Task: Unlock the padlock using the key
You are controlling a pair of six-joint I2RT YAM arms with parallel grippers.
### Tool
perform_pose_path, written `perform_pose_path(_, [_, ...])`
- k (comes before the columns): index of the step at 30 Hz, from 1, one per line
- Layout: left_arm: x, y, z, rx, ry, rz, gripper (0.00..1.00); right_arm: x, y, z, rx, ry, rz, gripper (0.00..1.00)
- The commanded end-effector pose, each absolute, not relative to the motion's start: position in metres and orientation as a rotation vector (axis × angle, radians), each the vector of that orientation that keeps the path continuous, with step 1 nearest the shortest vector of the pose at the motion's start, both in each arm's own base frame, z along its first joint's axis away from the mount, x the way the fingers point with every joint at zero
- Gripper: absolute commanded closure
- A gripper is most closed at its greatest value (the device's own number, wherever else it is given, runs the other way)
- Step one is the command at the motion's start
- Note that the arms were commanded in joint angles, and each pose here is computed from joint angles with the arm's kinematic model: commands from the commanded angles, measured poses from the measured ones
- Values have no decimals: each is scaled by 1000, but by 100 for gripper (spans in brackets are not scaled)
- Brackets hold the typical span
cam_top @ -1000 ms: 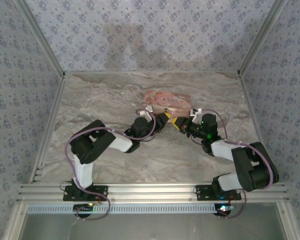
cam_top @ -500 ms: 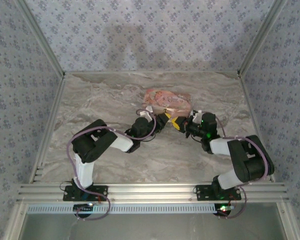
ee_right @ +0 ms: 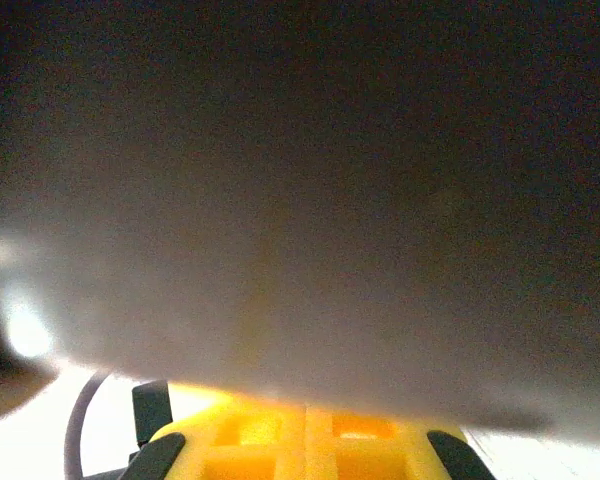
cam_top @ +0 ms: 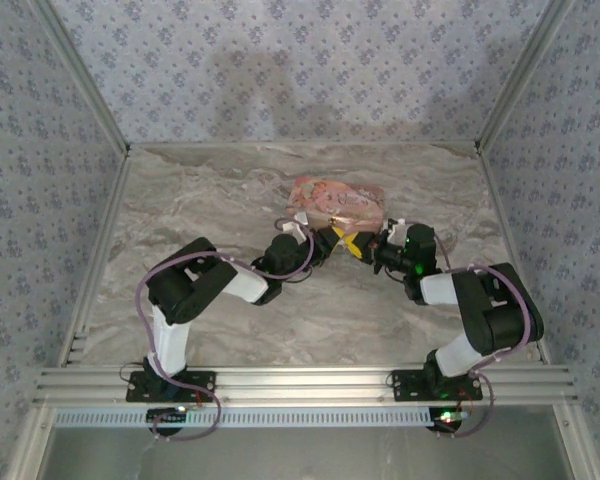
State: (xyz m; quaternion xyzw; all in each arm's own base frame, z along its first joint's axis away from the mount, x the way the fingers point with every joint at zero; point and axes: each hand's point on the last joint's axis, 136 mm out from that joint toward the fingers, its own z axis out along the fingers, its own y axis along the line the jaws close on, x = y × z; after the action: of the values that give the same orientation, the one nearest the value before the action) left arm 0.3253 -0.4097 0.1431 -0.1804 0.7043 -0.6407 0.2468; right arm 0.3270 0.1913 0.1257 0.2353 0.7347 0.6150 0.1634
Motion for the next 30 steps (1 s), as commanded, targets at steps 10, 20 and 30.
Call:
perform_pose_path(10, [274, -441, 254, -119, 1646, -2113, 100, 351, 177, 119, 762, 2052, 1680, 100])
perform_pose_path(20, [271, -442, 261, -99, 1633, -2130, 100, 353, 174, 119, 946, 2036, 1792, 100])
perform_pose_path(30, [270, -441, 264, -108, 1628, -2140, 100, 344, 179, 117, 569, 2187, 1501, 100])
